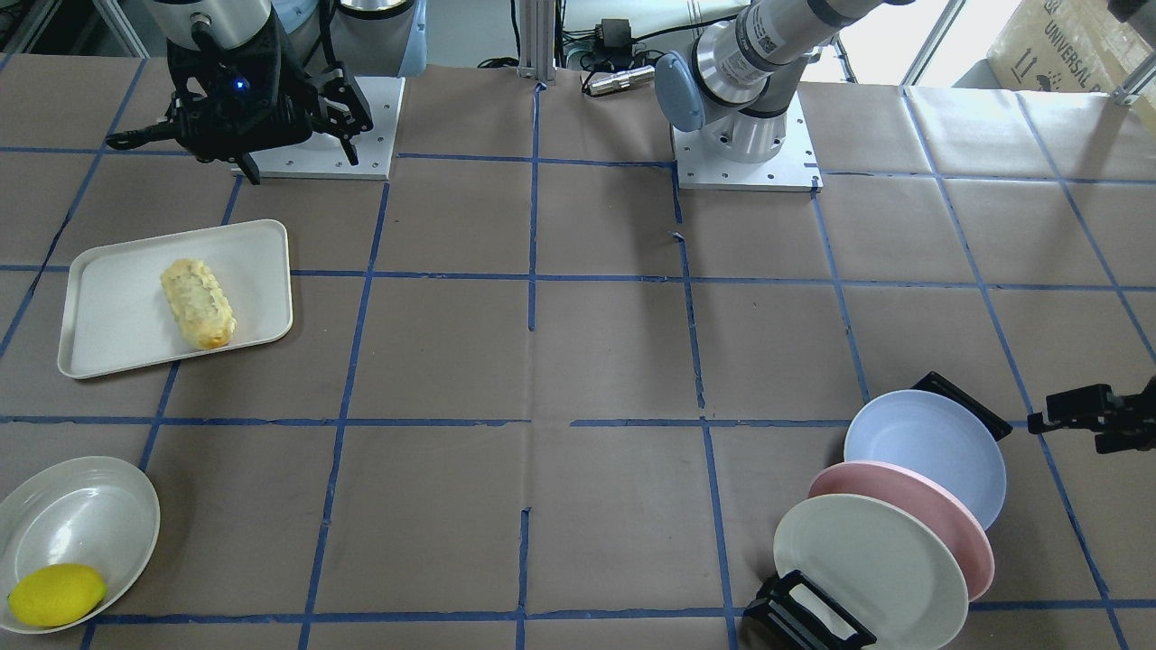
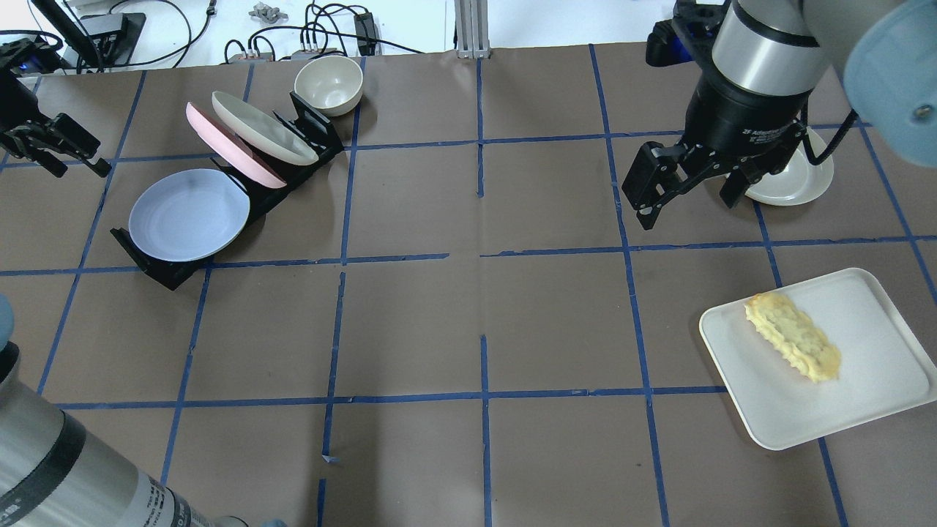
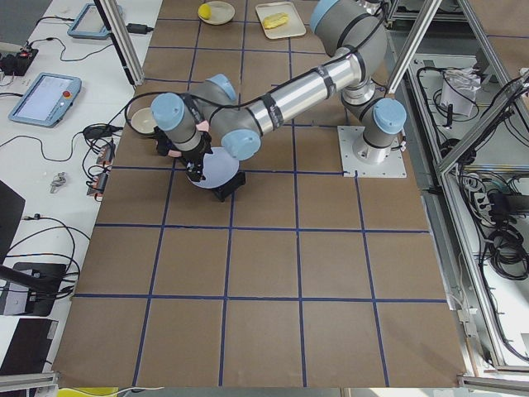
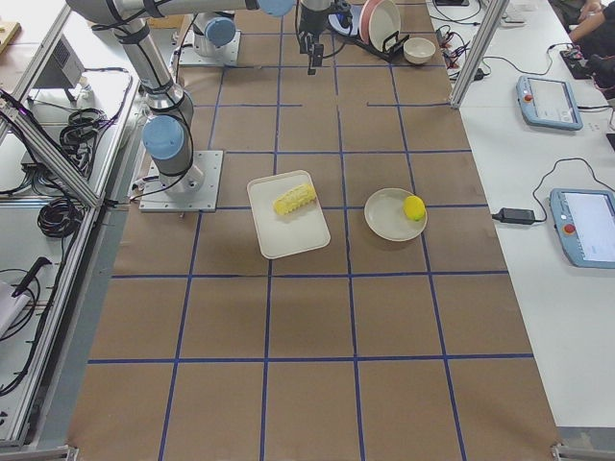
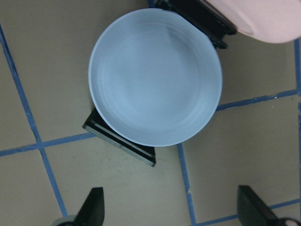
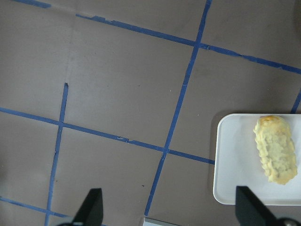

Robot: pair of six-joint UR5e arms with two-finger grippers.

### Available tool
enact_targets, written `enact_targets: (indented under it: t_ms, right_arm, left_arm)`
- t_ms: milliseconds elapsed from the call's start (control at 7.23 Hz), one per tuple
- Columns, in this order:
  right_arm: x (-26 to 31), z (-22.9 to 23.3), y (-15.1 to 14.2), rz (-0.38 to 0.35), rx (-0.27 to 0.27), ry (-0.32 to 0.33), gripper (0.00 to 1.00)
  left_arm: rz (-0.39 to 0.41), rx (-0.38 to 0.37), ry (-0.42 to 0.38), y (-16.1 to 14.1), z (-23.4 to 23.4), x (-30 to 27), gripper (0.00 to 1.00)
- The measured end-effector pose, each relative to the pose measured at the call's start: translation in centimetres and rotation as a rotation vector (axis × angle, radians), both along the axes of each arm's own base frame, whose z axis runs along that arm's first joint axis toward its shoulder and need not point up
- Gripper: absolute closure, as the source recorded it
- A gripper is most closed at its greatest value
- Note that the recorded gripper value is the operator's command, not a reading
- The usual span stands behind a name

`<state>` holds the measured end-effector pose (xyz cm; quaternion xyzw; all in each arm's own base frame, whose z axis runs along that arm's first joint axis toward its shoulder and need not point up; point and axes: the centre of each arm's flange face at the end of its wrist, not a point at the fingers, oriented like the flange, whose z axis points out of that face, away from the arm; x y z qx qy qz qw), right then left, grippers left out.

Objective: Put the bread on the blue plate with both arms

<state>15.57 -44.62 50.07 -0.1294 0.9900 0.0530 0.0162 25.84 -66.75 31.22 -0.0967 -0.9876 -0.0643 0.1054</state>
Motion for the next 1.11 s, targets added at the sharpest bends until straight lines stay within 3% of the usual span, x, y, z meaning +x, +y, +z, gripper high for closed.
enact_targets:
  t_ms: [277, 415, 691, 830, 968, 1106]
  right_arm:
    - [0.0, 0.0, 0.0, 0.000, 0.000, 0.000, 0.00]
    - [0.0, 0.0, 0.0, 0.000, 0.000, -0.001, 0.00]
    - [0.0, 0.0, 0.0, 0.000, 0.001, -0.002, 0.00]
    - [0.0, 0.0, 0.0, 0.000, 0.000, -0.001, 0.00]
    - [0.0, 0.0, 0.0, 0.000, 0.000, -0.001, 0.00]
    - [0.0, 0.0, 0.0, 0.000, 0.000, -0.001, 0.00]
  left_arm:
    - [0.017, 0.041, 0.091, -1.8, -6.5, 1.3, 0.08]
    - [0.025, 0.067, 0.119, -2.1, -8.7, 1.2, 0.24]
    - [0.033, 0.132, 0.164, -2.0, -10.9, 0.8, 0.72]
    - [0.037, 0.157, 0.177, -1.8, -11.3, 0.6, 0.89]
    - [0.039, 0.170, 0.182, -1.7, -11.5, 0.5, 0.97]
    - [0.039, 0.173, 0.181, -1.6, -11.3, 0.5, 0.97]
